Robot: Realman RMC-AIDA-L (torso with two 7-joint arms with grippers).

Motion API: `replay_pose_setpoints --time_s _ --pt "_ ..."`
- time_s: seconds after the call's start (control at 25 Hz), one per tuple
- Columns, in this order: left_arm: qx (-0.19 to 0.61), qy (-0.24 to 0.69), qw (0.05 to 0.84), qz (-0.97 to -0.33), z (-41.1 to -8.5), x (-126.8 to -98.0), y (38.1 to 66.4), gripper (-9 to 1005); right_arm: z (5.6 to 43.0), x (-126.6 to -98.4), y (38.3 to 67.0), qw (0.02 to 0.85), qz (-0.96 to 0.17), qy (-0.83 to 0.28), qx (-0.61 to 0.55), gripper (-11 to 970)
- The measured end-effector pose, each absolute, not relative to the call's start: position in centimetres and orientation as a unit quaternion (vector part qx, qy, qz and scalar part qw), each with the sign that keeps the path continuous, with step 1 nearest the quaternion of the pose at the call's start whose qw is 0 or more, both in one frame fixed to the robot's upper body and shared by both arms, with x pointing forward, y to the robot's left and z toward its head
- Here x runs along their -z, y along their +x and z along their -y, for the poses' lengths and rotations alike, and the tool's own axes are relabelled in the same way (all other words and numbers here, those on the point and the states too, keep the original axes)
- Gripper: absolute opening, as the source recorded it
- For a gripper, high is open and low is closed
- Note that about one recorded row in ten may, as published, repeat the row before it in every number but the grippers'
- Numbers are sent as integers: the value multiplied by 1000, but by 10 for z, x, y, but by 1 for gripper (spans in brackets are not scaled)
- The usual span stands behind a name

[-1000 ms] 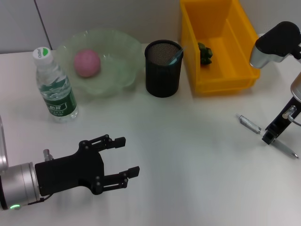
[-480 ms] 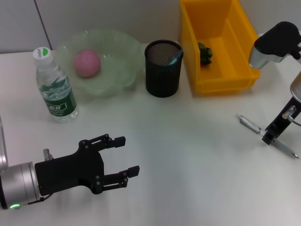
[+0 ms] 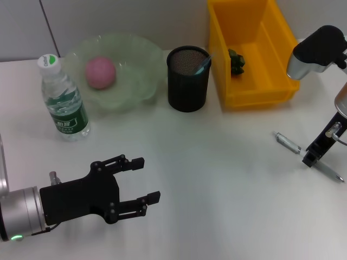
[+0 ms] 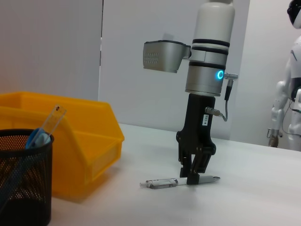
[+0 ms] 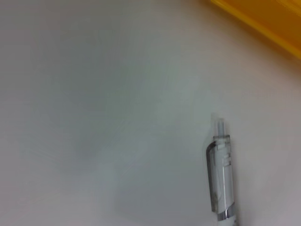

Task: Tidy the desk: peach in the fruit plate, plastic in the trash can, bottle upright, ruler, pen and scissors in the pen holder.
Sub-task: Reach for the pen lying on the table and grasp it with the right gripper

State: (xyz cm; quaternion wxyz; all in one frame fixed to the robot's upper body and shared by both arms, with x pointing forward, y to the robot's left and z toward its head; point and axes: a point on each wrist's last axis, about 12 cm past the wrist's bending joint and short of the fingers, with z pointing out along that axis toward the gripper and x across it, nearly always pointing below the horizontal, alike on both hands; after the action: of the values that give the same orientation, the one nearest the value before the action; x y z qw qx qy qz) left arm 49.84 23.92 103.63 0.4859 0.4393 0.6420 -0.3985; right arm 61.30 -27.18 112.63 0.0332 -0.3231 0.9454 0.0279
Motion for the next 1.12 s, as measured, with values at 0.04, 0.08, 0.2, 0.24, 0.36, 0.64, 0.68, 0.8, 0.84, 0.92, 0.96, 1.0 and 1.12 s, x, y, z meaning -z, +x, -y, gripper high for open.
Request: replay_pose_setpoints --time_s 0.04,0.08,0.2,0.24,0.36,0.64,0.68,0.8,0.84,0.92,0.96,1.0,1.12 --pt "398 440 485 -642 -239 -1036 498 797 272 -1126 613 33 -945 -323 -28 217" --pt "398 440 485 -642 -239 -1036 498 797 272 -1126 613 33 -945 -323 -28 214" --pt "398 440 485 -642 -239 -1036 498 797 272 -1126 613 33 -945 -323 -28 207" --pt "398 441 485 -642 -239 -1036 499 797 272 -1126 613 33 -946 -323 -28 204" --pt "398 441 485 -642 -239 -1036 499 797 273 -1126 612 32 -946 -322 -28 197" --pt "398 441 485 -642 -239 -1036 499 797 273 -1124 611 30 -946 -322 -29 179" --pt "398 441 485 -642 -239 -1036 499 797 273 -1124 611 30 -946 -322 -29 177" --pt "398 441 485 -642 -239 -1036 499 797 273 -1124 611 29 -946 -323 -29 170" --pt "398 441 485 -642 -239 -1036 499 797 273 -1124 611 29 -946 -322 -29 167" --pt "398 441 485 -642 -239 -1036 499 797 273 -1124 611 29 -946 -322 -29 162" --pt "398 441 485 -642 -239 -1036 499 797 273 -1124 611 29 -946 -323 -29 160" --pt "398 441 485 -642 -239 -1036 499 797 273 -1124 611 29 -945 -323 -29 157" --pt "398 441 485 -642 -239 -1036 499 797 272 -1124 611 28 -945 -326 -26 150"
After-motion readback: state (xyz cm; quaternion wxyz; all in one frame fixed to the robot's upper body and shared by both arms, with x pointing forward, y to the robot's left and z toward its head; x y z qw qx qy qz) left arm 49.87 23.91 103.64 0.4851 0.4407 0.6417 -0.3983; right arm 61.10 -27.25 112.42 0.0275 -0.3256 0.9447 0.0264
